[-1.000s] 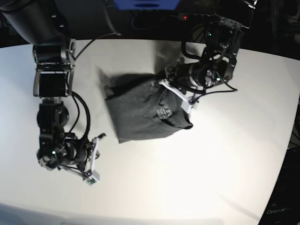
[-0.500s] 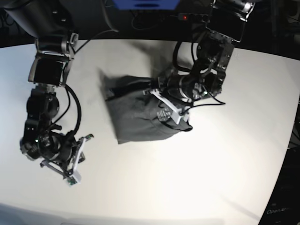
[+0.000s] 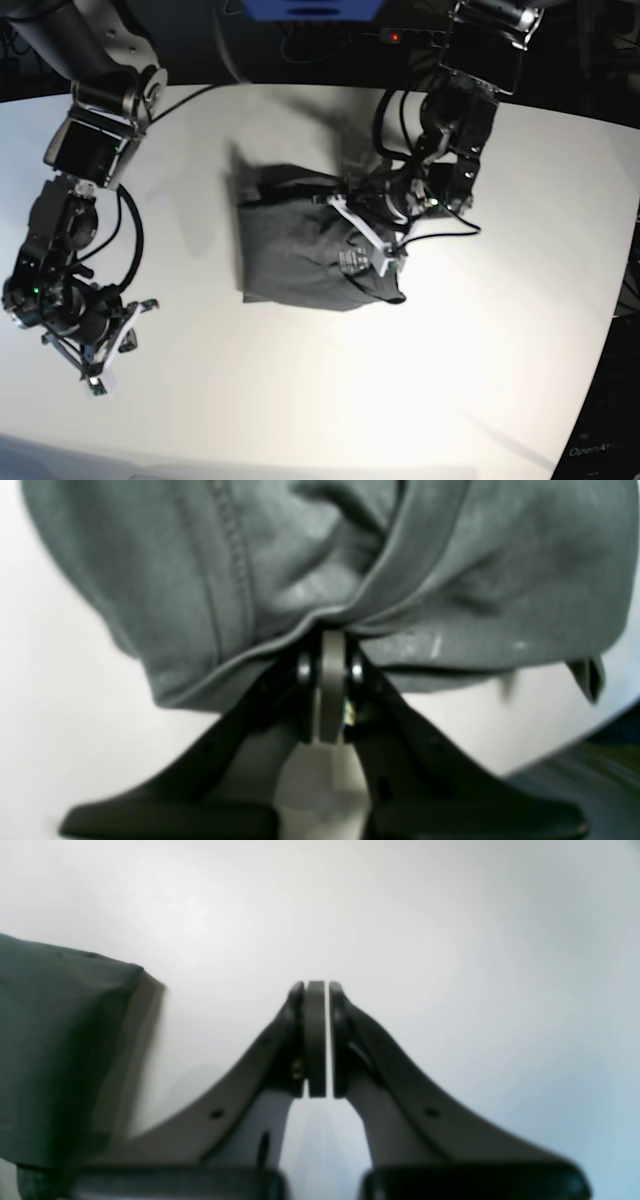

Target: Fold the T-shirt properly

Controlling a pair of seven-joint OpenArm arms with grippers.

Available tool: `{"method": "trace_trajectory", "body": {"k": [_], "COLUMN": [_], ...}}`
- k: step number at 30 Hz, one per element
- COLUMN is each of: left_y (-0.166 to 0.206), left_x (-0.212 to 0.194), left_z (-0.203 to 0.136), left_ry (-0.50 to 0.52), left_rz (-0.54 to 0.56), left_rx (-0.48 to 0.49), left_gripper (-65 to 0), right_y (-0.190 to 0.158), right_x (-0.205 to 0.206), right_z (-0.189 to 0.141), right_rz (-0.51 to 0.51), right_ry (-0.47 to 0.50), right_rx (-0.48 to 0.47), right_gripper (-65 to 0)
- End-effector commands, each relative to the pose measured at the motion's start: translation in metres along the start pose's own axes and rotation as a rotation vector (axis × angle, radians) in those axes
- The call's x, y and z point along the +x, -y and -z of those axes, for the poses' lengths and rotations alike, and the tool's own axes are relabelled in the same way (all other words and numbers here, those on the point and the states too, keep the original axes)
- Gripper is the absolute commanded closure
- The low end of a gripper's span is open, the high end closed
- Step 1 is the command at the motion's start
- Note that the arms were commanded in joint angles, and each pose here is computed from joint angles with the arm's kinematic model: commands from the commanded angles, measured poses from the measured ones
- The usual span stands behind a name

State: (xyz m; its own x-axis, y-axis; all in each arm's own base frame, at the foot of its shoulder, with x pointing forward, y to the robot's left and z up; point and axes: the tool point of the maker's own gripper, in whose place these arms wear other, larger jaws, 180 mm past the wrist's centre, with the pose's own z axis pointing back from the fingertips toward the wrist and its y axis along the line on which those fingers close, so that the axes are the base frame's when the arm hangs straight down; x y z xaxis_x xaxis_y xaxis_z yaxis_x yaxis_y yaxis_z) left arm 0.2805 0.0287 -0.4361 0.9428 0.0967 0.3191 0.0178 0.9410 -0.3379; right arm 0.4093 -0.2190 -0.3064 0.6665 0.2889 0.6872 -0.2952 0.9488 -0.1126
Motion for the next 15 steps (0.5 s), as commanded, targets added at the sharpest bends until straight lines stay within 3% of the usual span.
{"method": "trace_trajectory", "body": {"k": [1, 11, 15], "left_y": [-0.018, -0.032, -0.045], "left_x": [0.013, 0.054, 0.061], "left_z": [-0.003, -0.014, -0.003], "left_ry": [0.038, 0.131, 0.103], "left_rz": [0.018, 0.085, 0.079], "left_rx": [0.085, 0.192, 0.237], "left_gripper": [-2.3, -2.2, -2.2], "right_y": [0.008, 0.007, 0.011], "right_x": [0.019, 0.011, 0.01], "right_z": [-0.008, -0.006, -0.008], "right_rz": [-0.01, -0.007, -0.011], "right_ry": [0.059, 0.044, 0.041], "right_rx": [-0.019, -0.016, -0.024], "right_gripper": [-0.3, -0.3, -0.3]}}
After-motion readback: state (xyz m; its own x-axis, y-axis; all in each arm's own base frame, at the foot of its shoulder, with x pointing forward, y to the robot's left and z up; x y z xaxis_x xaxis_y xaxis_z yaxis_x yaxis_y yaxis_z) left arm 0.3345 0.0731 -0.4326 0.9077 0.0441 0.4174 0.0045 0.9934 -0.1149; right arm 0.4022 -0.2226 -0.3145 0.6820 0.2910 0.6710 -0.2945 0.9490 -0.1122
